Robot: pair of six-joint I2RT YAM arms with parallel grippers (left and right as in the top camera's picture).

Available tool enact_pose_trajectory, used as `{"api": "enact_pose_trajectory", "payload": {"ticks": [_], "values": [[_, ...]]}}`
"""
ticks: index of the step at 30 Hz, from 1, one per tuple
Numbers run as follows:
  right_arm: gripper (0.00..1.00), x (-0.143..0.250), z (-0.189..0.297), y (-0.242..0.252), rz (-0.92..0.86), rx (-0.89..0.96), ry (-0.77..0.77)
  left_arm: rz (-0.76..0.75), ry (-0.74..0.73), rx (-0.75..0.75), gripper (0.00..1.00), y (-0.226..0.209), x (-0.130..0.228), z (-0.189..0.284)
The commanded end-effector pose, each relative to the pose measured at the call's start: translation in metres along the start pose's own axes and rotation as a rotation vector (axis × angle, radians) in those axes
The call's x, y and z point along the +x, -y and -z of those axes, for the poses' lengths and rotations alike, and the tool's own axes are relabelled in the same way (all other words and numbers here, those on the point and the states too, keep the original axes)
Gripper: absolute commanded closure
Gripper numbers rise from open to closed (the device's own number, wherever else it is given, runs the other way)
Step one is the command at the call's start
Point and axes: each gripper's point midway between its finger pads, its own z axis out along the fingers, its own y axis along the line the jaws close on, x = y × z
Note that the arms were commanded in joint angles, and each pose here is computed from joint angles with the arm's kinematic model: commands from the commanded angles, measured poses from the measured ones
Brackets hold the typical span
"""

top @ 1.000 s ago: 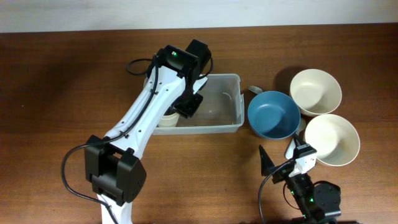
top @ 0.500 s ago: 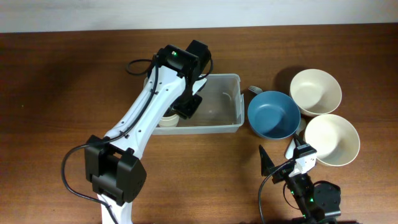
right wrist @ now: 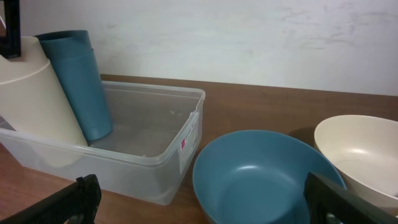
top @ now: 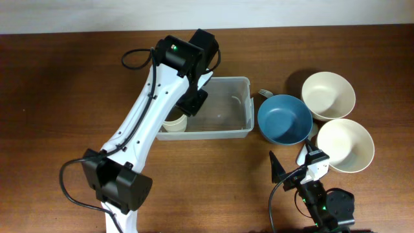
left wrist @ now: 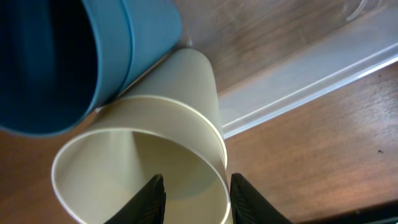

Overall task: Pack container
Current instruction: 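Open the left gripper and withdraw it to the left side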

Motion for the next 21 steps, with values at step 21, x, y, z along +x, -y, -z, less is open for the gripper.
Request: {"api": "enact_pose_trajectory", "payload": {"ticks": [21], "values": [[0.01, 0.003, 0.000, -0.001, -0.007, -0.004, -0.002, 0.014, 0.076, -0.031, 0.65, -0.010, -0.009, 0.025]]}}
